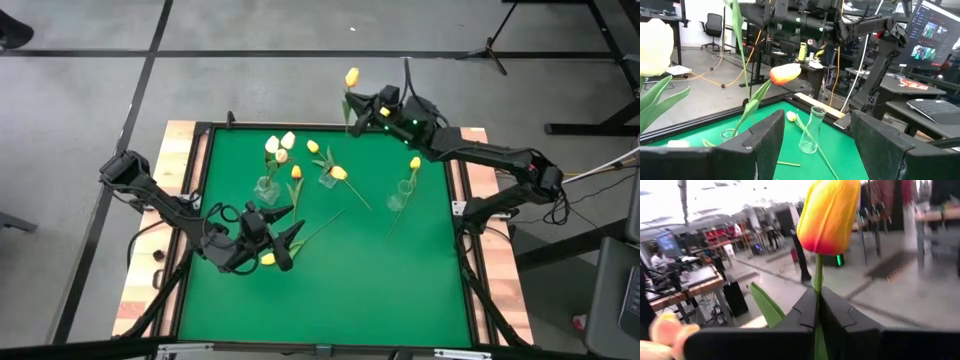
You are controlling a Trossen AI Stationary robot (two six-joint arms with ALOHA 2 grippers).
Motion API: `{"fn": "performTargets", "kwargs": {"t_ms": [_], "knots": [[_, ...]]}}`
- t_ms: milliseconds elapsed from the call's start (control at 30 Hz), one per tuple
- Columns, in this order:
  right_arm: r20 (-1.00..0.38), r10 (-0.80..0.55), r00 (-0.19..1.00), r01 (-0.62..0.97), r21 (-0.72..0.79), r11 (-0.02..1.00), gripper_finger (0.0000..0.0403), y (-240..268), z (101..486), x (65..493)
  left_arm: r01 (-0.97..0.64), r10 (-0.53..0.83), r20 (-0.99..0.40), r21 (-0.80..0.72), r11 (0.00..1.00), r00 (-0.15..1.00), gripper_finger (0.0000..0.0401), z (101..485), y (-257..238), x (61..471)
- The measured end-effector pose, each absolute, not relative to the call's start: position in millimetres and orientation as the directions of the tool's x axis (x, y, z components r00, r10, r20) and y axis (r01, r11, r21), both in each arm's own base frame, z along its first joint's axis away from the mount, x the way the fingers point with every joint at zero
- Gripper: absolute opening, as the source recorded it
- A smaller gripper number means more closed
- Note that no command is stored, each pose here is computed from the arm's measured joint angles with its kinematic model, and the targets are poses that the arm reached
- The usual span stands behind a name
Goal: Sort flowers into vase by color
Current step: Put the right yellow with orange flower into the center transparent vase
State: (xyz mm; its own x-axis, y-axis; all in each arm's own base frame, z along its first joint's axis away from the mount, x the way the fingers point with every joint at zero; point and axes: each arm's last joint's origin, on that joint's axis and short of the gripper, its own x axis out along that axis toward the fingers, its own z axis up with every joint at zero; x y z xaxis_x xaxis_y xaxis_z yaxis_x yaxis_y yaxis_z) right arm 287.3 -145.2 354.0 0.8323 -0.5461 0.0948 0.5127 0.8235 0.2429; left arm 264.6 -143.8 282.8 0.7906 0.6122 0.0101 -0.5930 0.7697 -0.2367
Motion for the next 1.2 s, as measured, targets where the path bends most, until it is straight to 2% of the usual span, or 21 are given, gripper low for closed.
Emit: {"fn": "performTargets", "kwargs": {"t_ms": [233, 467, 1200], "knots": [[0.156, -0.544, 0.825, 0.514, 0.195, 0.835, 0.0016, -142, 358, 290, -0.593, 0.612, 0.009, -0.233, 0.77, 0.791, 0.0227, 283, -144, 265], [0.244, -0.495, 0.834, 0.467, 0.167, 0.868, 0.0016, -146, 343, 304, -0.594, 0.612, 0.008, -0.231, 0.771, 0.791, 0.0227, 282, -144, 265], [0.224, -0.4, 0.889, 0.374, 0.148, 0.915, 0.0017, -139, 333, 315, -0.594, 0.612, 0.007, -0.227, 0.772, 0.791, 0.0227, 282, -144, 264]]}}
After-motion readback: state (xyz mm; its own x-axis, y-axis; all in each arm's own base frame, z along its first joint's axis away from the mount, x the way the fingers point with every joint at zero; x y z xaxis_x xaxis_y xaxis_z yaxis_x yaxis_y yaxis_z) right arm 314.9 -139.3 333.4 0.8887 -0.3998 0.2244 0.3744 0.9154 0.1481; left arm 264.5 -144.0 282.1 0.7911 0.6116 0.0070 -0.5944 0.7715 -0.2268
